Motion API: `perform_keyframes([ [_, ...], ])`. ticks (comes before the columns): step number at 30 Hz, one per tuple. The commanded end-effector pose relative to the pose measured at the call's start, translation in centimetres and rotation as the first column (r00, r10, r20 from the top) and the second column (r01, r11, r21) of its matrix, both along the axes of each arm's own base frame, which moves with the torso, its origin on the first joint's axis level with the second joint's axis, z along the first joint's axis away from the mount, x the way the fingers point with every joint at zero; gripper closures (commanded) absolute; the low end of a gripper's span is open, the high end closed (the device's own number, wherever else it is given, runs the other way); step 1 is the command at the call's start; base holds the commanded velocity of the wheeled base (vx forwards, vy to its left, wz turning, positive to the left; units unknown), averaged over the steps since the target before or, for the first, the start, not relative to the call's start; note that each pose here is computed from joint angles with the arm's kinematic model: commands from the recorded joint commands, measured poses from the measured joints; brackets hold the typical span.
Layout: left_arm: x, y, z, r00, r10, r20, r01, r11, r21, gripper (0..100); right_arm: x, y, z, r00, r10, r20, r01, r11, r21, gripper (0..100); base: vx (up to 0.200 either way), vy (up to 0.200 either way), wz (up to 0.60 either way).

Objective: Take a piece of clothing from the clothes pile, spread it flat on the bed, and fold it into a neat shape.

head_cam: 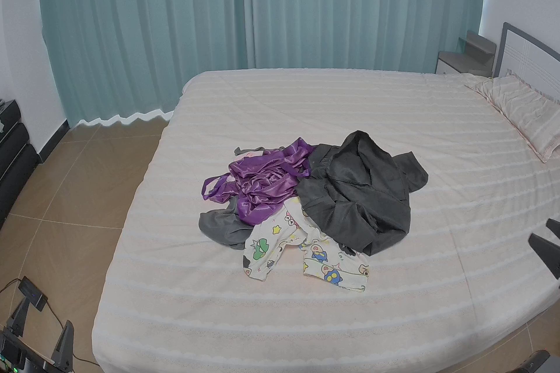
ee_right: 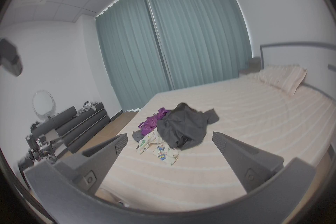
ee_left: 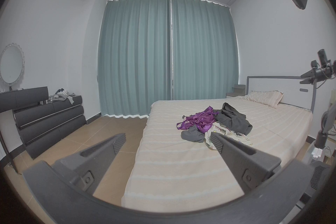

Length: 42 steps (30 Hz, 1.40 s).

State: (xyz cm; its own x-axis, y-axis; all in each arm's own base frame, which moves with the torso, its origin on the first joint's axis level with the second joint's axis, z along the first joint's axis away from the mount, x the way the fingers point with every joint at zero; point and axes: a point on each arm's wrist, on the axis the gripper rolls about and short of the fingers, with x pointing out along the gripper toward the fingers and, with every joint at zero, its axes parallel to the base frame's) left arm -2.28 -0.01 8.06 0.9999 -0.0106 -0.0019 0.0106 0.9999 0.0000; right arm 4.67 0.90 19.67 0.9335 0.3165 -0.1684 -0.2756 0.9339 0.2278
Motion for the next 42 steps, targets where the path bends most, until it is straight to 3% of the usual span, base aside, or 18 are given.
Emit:
perform_keyframes([
  [1, 0.0, 0.0, -0.5, 1.0, 0.0, 0.002, 0.0, 1.0, 0.0, 0, 15.0, 3.8, -7.0, 0.814, 0.154, -0.56, -0.037, 0.976, 0.214, 0, 0.0, 0.0, 0.0],
  [3, 0.0, 0.0, -0.5, 1.0, 0.0, 0.002, 0.0, 1.0, 0.0, 0, 15.6, 4.1, -7.6, 0.803, 0.156, -0.576, -0.032, 0.975, 0.221, 0, 0.0, 0.0, 0.0],
  [5, 0.0, 0.0, -0.5, 1.0, 0.0, 0.002, 0.0, 1.0, 0.0, 0, 18.2, 5.5, -10.7, 0.759, 0.157, -0.632, 0.006, 0.969, 0.248, 0, 0.0, 0.0, 0.0],
  [7, 0.0, 0.0, -0.5, 1.0, 0.0, 0.002, 0.0, 1.0, 0.0, 0, 19.7, 6.1, -12.7, 0.74, 0.132, -0.659, 0.044, 0.969, 0.243, 0, 0.0, 0.0, 0.0],
  [10, 0.0, 0.0, -0.5, 1.0, 0.0, 0.002, 0.0, 1.0, 0.0, 0, 20.4, 6.3, -13.8, 0.739, 0.11, -0.665, 0.066, 0.97, 0.234, 0, 0.0, 0.0, 0.0],
  [11, 0.0, 0.0, -0.5, 1.0, 0.0, 0.002, 0.0, 1.0, 0.0, 0, 22.3, 7.2, -16.6, 0.753, 0.064, -0.655, 0.094, 0.975, 0.204, 0, 0.0, 0.0, 0.0],
  [15, 0.0, 0.0, -0.5, 1.0, 0.0, 0.002, 0.0, 1.0, 0.0, 0, 23.8, 8.5, -18.9, 0.775, 0.014, -0.631, 0.117, 0.979, 0.165, 0, 0.0, 0.0, 0.0],
  [20, 0.0, 0.0, -0.5, 1.0, 0.0, 0.002, 0.0, 1.0, 0.0, 0, 24.9, 11.7, -21.5, 0.762, 0.004, -0.647, 0.115, 0.983, 0.141, 0, 0.0, 0.0, 0.0],
  [24, 0.0, 0.0, -0.5, 1.0, 0.0, 0.002, 0.0, 1.0, 0.0, 0, 25.8, 13.4, -22.5, 0.775, -0.008, -0.632, 0.111, 0.986, 0.123, 0, 0.0, 0.0, 0.0],
  [29, 0.0, 0.0, -0.5, 1.0, 0.0, 0.002, 0.0, 1.0, 0.0, 0, 25.7, 14.9, -22.7, 0.769, 0.012, -0.639, 0.109, 0.983, 0.149, 0, 0.0, 0.0, 0.0],
  [42, 0.0, 0.0, -0.5, 1.0, 0.0, 0.002, 0.0, 1.0, 0.0, 0, 26.1, 14.6, -24.2, 0.748, 0.003, -0.663, 0.121, 0.982, 0.141, 0, 0.0, 0.0, 0.0],
])
